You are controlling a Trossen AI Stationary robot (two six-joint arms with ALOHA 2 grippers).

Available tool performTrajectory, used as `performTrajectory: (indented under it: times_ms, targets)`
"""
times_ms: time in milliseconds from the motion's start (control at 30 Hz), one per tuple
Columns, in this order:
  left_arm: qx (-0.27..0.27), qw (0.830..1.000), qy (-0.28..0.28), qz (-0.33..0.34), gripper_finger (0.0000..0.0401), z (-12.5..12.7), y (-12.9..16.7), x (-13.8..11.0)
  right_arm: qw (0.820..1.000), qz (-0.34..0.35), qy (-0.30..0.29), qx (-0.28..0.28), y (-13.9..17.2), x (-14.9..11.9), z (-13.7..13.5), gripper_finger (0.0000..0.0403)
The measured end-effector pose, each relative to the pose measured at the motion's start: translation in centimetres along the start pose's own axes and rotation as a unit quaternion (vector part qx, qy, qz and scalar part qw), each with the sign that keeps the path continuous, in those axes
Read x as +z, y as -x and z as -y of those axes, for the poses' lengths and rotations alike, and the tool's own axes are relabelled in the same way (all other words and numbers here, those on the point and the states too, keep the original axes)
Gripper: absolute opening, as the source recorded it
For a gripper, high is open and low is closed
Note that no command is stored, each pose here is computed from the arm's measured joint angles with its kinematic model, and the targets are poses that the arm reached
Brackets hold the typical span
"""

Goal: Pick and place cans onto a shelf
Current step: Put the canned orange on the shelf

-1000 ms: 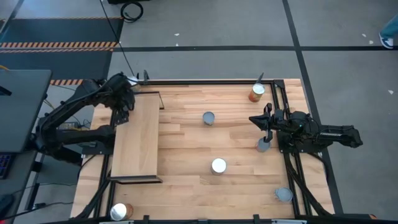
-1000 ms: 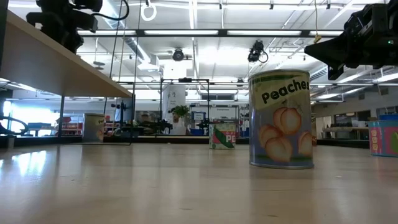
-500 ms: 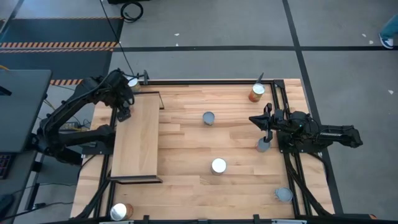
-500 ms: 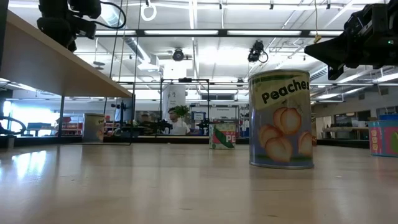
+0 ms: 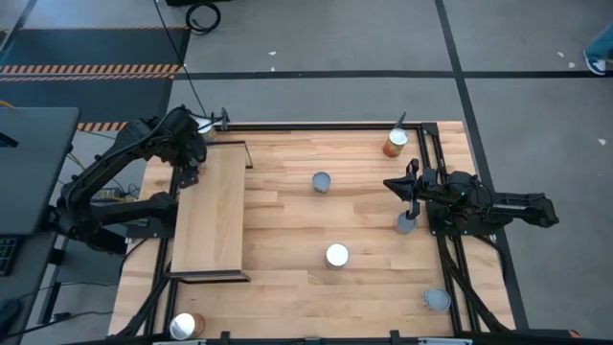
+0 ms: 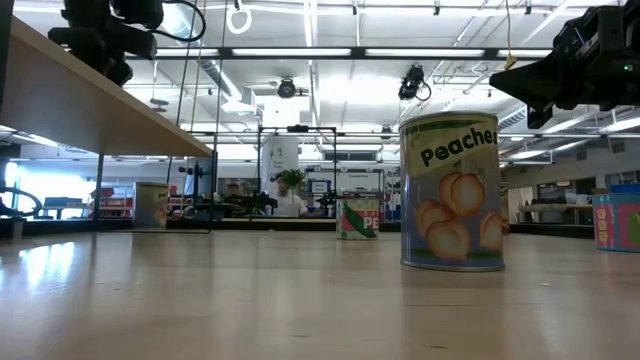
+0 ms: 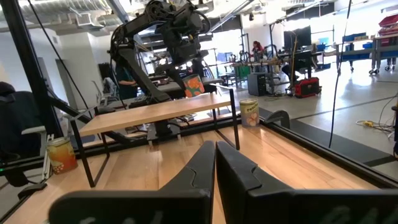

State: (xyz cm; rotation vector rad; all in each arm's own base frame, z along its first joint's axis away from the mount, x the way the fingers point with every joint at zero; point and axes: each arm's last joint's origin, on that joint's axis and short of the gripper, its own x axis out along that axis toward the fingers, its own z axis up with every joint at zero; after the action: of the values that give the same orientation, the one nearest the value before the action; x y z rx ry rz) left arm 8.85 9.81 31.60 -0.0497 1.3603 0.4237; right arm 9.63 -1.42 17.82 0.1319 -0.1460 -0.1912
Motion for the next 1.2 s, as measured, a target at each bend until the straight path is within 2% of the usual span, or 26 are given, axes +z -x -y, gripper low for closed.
performTrajectory:
  times_ms: [233, 467, 567, 733, 867, 1033, 1100, 1200]
  targets:
    - [-0.033, 0.999, 0.022, 0.019, 0.031, 0.17, 0.01, 0.13, 1.0, 0.0, 0.0, 0.0, 0.0, 0.0, 0.0, 0.002]
    - [-0.021, 0.999, 0.021, 0.014, 0.0313, 0.09, 0.0, 0.12, 1.0, 0.0, 0.0, 0.0, 0.0, 0.0, 0.0, 0.002]
    - [-0.021, 1.0, 0.012, 0.015, 0.0314, 0.09, 0.0, 0.12, 1.0, 0.0, 0.0, 0.0, 0.0, 0.0, 0.0, 0.002]
    - [-0.023, 0.999, -0.035, 0.013, 0.0311, 0.13, 0.0, 0.06, 1.0, 0.0, 0.0, 0.0, 0.0, 0.0, 0.0, 0.002]
    - [-0.025, 0.997, -0.069, 0.005, 0.0283, 0.17, -0.04, -0.04, 1.0, 0.0, 0.0, 0.0, 0.0, 0.0, 0.0, 0.002]
    - [0.006, 0.999, -0.043, 0.014, 0.0282, -0.22, -0.07, 0.39, 1.0, 0.0, 0.0, 0.0, 0.0, 0.0, 0.0, 0.002]
    - [0.012, 0.999, -0.027, 0.018, 0.0305, -0.31, -0.07, 0.51, 1.0, 0.0, 0.0, 0.0, 0.0, 0.0, 0.0, 0.002]
    - [0.017, 1.0, -0.017, 0.008, 0.036, -0.3, -0.08, 0.37, 1.0, 0.0, 0.0, 0.0, 0.0, 0.0, 0.0, 0.002]
